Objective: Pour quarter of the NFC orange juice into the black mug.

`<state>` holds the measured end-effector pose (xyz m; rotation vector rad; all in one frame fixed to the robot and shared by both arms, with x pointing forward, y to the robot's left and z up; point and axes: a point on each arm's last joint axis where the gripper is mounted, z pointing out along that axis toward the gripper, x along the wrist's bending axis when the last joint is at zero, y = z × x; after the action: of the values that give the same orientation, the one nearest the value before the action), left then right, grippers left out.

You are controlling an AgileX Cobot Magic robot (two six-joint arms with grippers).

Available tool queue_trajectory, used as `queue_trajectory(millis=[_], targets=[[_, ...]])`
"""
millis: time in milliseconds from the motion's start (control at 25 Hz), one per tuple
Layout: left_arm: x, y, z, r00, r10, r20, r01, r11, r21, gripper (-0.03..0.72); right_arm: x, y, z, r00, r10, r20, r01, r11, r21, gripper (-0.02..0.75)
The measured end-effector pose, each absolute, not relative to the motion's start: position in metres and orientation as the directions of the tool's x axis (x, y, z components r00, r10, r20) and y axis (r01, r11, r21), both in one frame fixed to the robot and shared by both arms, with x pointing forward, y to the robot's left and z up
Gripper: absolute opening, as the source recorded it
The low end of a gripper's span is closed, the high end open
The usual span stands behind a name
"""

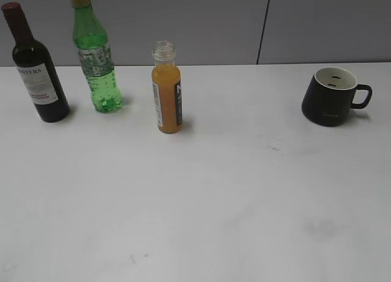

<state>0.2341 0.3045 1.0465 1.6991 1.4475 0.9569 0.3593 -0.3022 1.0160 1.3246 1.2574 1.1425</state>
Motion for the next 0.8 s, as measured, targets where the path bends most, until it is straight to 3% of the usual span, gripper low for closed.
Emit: queue_trajectory(millis=[200, 480, 800], targets=[[0.234, 0.304, 1.046, 0.103, 0.990, 0.094, 0.475, -0.132, 0.870, 0.238, 0.399, -0.305, 0.996, 0.051, 0.999, -0.006, 0.145, -0.002, 0.989, 0.647], [0.234, 0.304, 1.046, 0.103, 0.990, 0.094, 0.475, -0.132, 0.870, 0.238, 0.451, -0.311, 0.945, 0.113, 0.994, -0.012, 0.244, -0.016, 0.970, 0.651], [0.234, 0.304, 1.046, 0.103, 0.990, 0.094, 0.475, -0.132, 0.870, 0.238, 0.494, -0.315, 0.911, 0.127, 0.991, -0.039, 0.262, 0.004, 0.965, 0.652]])
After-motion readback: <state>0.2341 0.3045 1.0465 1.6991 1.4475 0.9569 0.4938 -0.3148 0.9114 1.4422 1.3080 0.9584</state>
